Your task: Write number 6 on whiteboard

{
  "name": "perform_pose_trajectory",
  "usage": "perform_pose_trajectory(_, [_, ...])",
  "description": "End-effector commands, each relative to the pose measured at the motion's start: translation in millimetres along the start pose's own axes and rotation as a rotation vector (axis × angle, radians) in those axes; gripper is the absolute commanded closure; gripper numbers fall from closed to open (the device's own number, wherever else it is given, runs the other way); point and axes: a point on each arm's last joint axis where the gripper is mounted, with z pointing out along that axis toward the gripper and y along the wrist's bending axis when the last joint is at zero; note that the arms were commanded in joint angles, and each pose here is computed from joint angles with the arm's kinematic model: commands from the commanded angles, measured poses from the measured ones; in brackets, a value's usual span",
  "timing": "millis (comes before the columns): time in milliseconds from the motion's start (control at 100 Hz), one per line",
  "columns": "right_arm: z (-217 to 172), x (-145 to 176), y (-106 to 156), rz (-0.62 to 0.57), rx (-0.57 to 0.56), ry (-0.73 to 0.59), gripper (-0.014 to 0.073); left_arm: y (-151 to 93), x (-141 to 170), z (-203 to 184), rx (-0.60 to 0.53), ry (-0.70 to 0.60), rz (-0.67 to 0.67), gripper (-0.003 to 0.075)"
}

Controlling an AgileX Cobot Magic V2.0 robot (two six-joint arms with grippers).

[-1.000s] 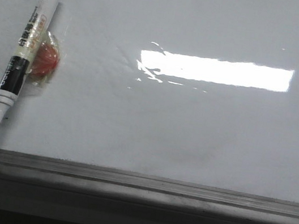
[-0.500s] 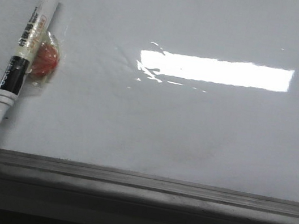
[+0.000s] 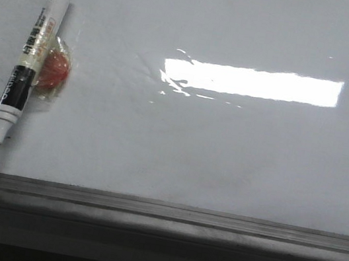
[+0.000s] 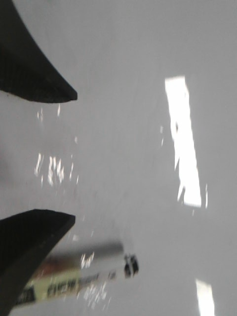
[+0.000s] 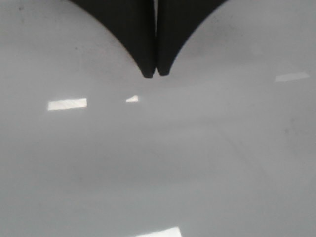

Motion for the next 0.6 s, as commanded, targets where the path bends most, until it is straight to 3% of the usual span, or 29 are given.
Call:
perform_pose_trajectory(0, [-1.8,-18.1,3.3,-0.008,-0.017,-0.099,0.0659,-12.7,-18.2,4.1,0.104,-0.1,-0.042,0.0282])
perform_pose_trajectory(180, [-1.8,-18.1,3.3,-0.008,-0.017,-0.099,0.0659,-33.8,-15.4,14.1,0.248,-0.08,-0.051,0.0281])
perform_pose_trajectory(590, [-1.8,-17.9,3.2,-0.008,-0.017,-0.097,0.0659,-59.7,-0.5,49.1,0.303,0.062,-0.124,0.028])
